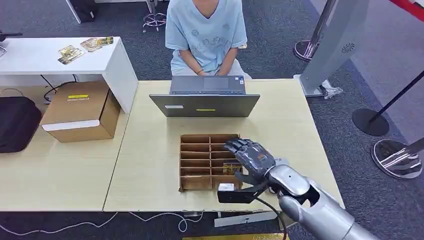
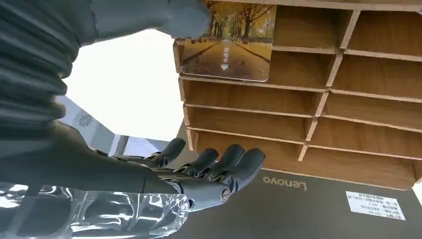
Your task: Pass the card to the sensor for recognition and then transmit it.
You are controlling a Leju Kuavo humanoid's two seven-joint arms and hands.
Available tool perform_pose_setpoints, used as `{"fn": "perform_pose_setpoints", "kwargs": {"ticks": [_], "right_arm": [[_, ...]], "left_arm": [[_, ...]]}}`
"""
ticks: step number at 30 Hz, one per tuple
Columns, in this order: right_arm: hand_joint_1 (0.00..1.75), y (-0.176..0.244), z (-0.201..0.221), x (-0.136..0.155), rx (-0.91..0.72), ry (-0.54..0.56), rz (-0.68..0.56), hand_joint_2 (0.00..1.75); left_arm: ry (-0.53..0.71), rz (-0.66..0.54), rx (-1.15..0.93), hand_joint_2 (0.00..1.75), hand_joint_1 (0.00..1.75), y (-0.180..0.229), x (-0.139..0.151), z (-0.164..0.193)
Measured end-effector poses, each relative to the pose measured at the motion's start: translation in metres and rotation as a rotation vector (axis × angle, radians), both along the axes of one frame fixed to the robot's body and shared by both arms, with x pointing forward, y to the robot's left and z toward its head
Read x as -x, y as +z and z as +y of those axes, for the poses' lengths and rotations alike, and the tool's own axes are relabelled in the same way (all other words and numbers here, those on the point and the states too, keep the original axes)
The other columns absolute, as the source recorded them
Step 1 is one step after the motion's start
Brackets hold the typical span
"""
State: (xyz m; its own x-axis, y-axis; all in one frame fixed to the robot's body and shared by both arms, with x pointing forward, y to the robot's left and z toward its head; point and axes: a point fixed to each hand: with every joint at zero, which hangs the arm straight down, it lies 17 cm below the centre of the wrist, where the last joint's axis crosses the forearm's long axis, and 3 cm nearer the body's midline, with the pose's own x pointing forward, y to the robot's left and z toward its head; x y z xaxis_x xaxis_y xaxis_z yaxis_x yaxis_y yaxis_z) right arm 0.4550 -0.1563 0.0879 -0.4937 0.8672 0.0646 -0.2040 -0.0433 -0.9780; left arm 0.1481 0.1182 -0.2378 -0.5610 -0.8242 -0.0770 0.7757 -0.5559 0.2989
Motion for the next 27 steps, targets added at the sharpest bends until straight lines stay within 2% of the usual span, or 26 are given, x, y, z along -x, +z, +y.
{"fn": "perform_pose_setpoints", "kwargs": {"ticks": [19,22,27], "right_arm": [[0.54,-0.008,-0.001,-0.001,0.005,-0.013,0.016,1.75],[0.47,-0.009,-0.002,-0.001,0.007,-0.015,0.019,1.75],[0.56,-0.012,-0.003,0.000,0.008,-0.017,0.024,1.75]], "left_arm": [[-0.052,-0.007,-0.004,0.00,0.00,0.002,-0.005,-0.002],[-0.053,-0.008,-0.005,0.00,0.00,0.002,-0.005,-0.002],[-0.058,-0.009,-0.005,0.00,0.00,0.002,-0.005,-0.003]]}}
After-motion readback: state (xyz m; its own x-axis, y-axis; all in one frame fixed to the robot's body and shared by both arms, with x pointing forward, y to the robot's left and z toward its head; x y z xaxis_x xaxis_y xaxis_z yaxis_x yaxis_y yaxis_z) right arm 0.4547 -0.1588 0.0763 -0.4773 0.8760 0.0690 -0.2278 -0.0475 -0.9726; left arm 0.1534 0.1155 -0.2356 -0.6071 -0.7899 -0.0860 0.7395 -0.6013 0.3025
